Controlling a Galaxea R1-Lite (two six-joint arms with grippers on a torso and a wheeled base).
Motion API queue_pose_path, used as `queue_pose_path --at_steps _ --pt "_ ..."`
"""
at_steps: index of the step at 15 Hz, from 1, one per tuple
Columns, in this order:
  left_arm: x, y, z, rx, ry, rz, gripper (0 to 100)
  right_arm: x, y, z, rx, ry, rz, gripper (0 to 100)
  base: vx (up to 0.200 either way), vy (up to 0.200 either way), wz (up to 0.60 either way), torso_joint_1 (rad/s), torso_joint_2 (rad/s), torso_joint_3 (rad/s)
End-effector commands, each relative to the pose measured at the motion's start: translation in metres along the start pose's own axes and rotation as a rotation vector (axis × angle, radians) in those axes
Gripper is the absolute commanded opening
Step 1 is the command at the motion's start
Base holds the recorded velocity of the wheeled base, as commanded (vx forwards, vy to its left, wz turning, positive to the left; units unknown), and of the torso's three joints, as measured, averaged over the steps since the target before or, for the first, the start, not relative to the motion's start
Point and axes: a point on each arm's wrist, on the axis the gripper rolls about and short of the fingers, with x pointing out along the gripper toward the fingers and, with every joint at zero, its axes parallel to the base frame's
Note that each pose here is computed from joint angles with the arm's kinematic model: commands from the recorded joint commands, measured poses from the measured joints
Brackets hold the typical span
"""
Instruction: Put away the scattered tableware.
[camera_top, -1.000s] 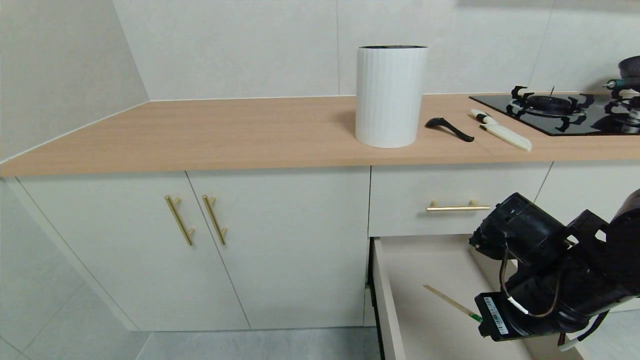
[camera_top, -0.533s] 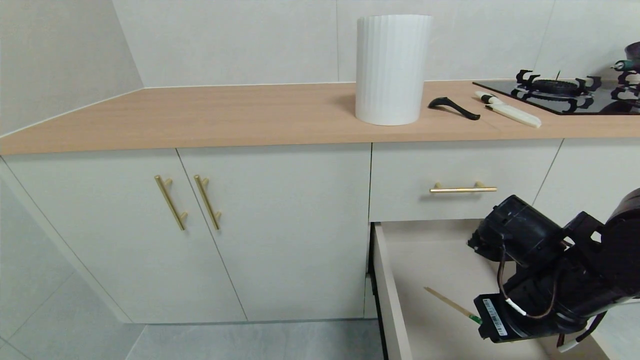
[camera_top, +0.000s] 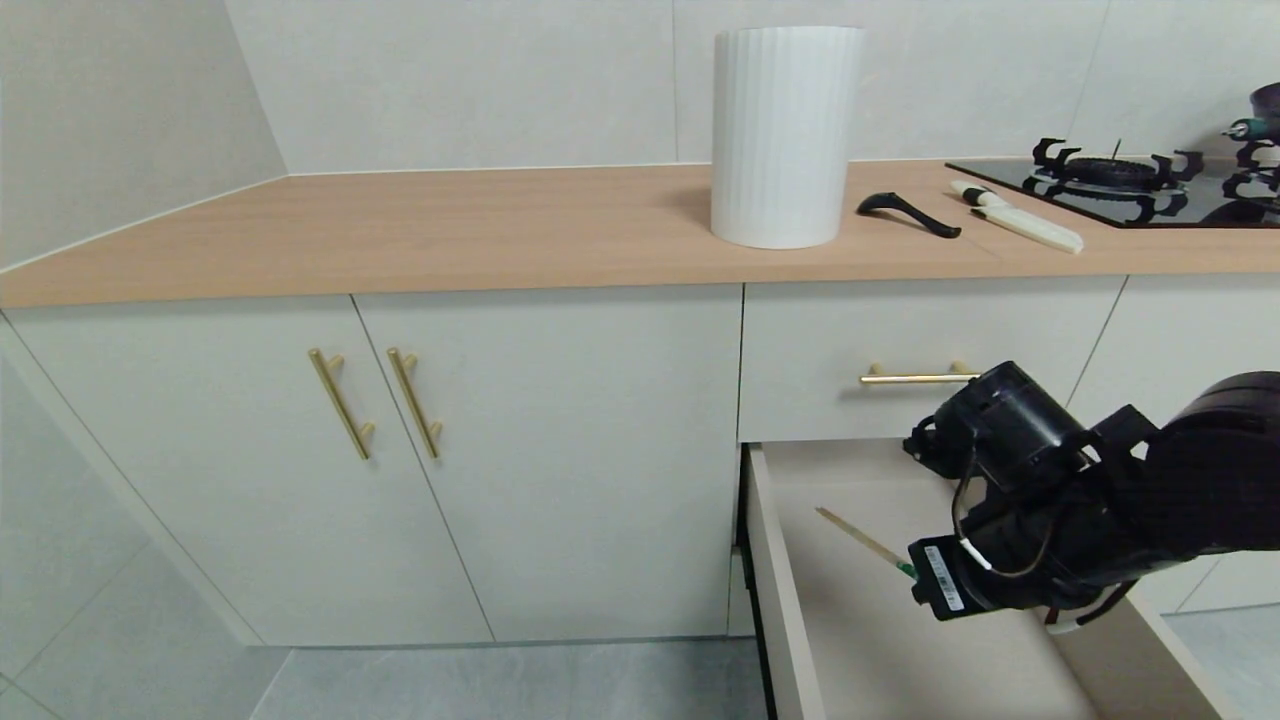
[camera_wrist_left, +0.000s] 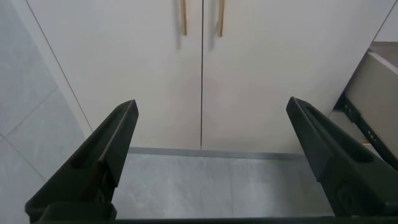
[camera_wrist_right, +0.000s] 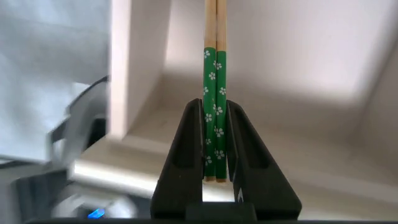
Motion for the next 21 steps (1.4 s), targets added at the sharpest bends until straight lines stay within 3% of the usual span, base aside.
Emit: queue_pose_path --at_steps 1,5,10,14,20,21 --pt "0.0 0.0 0.0 0.0 0.001 0.0 100 0.034 -0.01 0.02 -0.005 -0.008 -0.027 0 0.0 0.0 0.0 0.0 0.0 0.0" --pt "0.0 0.0 0.0 0.0 0.001 0.0 100 0.067 -0.007 0.034 0.001 0.018 -0.04 0 0.0 0.0 0.0 0.0 0.0 0.0" --pt "0.0 0.0 0.0 0.0 0.0 0.0 100 0.132 -0.005 0.03 -0.01 0.125 -0.129 0 0.0 0.0 0.0 0.0 0.0 0.0" --pt "0.0 0.0 0.0 0.0 0.001 0.0 100 0.162 -0.004 0.026 -0.01 0.106 -0.128 0 0.0 0.0 0.0 0.0 0.0 0.0" --pt "0.0 0.0 0.0 0.0 0.001 0.0 100 0.183 -0.005 0.014 -0.018 0.145 -0.156 0 0.0 0.0 0.0 0.0 0.0 0.0" --pt "0.0 0.0 0.0 0.0 0.001 0.0 100 0.186 -0.005 0.014 -0.016 0.117 -0.164 0 0.0 0.0 0.0 0.0 0.0 0.0"
